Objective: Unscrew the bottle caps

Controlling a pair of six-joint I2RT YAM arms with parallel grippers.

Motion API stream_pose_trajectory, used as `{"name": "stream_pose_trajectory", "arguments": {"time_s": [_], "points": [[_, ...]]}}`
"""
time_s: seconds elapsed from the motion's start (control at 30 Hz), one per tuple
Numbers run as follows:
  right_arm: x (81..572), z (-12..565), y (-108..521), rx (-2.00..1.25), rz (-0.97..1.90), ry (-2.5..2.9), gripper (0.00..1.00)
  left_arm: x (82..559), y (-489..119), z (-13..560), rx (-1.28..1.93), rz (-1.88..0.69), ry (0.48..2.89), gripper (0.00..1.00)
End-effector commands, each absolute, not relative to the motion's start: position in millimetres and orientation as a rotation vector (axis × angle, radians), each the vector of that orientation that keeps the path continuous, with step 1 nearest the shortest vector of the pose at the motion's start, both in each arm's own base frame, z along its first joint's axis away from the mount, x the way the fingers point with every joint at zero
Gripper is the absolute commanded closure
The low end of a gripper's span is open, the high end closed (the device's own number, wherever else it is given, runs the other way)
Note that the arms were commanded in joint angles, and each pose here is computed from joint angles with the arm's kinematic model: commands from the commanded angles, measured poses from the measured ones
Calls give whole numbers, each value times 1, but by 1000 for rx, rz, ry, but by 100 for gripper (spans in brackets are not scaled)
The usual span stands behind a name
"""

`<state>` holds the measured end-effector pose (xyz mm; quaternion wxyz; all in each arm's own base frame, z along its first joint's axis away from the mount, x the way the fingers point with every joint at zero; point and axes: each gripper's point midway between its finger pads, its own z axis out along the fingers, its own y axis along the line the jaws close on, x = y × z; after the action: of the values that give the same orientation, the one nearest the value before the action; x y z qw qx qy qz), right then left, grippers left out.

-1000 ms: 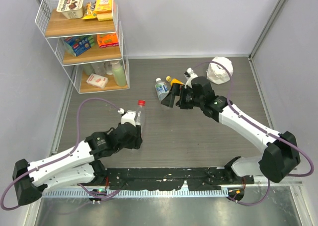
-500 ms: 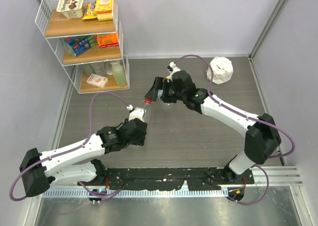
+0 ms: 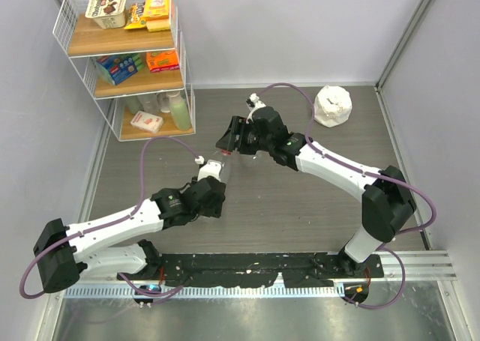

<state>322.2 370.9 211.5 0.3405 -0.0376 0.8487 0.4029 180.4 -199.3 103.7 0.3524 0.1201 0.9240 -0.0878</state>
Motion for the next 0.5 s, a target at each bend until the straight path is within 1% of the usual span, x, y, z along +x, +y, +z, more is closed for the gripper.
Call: {"name": "stream_pose_trajectory", "arguments": {"time_s": [0.0,0.07,0.13,0.2,0.23,0.27,0.33,0.4,0.43,0.47], "points": [[328,230,383,-96,1110,2138,36,194,-212,128,279,-272,2311,100],[327,227,384,-99,1110,2146,37,194,-212,129,278,-272,2308,100],[326,227,384,-101,1115,2143,41,194,-212,129,276,-272,2305,100],[324,227,384,-100,1125,2139,46,194,-212,128,277,-267,2309,100],[323,229,385,-104,1136,2135,50,194,-212,128,277,-267,2309,100],[322,231,385,-102,1146,2131,53,193,-211,127,278,-263,2311,100],[319,230,386,-115,1156,2132,63,194,-211,126,277,-260,2313,100],[314,229,386,-126,1163,2137,81,194,-212,125,276,-261,2315,100],[315,234,387,-135,1180,2108,85,193,-212,125,278,-260,2317,100],[314,236,386,-144,1180,2100,93,193,-212,125,279,-260,2317,100]]}}
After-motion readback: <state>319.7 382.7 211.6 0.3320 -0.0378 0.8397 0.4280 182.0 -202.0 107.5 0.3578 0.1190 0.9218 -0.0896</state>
